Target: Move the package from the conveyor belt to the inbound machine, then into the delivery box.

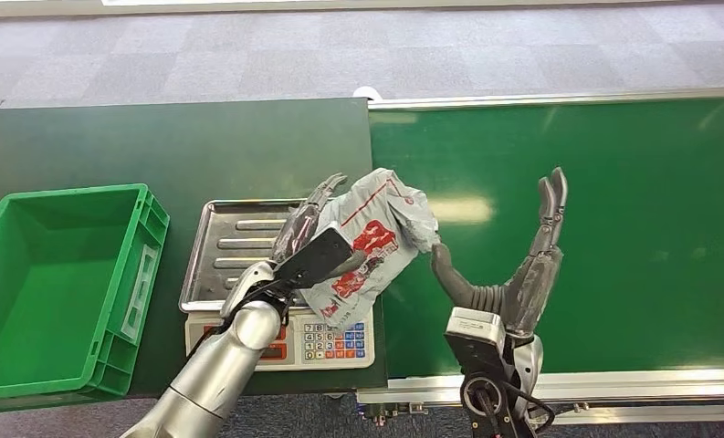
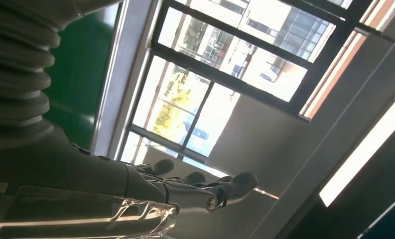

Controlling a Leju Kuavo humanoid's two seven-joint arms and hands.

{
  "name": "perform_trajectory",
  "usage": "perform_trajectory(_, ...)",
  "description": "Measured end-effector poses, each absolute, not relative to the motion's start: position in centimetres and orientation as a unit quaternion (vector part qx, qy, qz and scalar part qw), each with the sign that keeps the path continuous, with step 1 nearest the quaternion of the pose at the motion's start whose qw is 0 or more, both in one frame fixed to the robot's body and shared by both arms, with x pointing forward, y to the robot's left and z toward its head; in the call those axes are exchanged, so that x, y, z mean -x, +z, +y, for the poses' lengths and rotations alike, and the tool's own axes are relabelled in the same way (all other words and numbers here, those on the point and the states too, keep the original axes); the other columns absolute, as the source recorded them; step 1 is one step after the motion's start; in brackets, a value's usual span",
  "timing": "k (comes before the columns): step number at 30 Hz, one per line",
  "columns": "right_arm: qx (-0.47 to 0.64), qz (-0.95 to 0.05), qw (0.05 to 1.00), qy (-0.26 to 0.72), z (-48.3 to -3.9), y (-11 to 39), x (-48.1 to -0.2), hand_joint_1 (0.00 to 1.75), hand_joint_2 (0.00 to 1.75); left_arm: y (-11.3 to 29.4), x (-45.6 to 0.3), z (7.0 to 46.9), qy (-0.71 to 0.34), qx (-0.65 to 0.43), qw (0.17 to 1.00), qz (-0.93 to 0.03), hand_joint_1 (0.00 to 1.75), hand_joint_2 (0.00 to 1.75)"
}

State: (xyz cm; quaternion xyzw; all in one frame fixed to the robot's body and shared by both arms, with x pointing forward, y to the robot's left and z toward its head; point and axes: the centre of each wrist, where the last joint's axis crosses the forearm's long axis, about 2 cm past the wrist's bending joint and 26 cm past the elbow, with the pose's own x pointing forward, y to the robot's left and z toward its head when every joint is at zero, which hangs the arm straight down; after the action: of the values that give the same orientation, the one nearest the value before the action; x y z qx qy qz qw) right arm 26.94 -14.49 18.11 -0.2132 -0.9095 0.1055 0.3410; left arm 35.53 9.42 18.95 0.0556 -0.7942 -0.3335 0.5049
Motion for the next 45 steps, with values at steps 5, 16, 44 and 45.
perform_trajectory(5,0.165,-0.908,0.364,0.121,-13.5,17.4,-26.3,0.00,1.75,17.8,-36.7,8.7,-0.399,-0.059,0.542,-0.737,0.00,1.75)
perform_trajectory(16,0.132,-0.901,0.386,0.147,-12.4,16.5,-25.9,0.00,1.75,16.9,-38.5,8.3,-0.454,-0.062,0.585,-0.669,1.69,1.75)
perform_trajectory(44,0.152,-0.875,0.435,0.148,-13.9,12.9,-24.1,0.00,1.75,25.1,-39.1,23.8,-0.056,-0.236,0.400,-0.884,1.70,1.75)
perform_trajectory(45,0.154,-0.874,0.437,0.148,-14.0,12.8,-24.0,0.00,1.75,25.2,-39.3,25.0,-0.053,-0.253,0.399,-0.880,1.69,1.75)
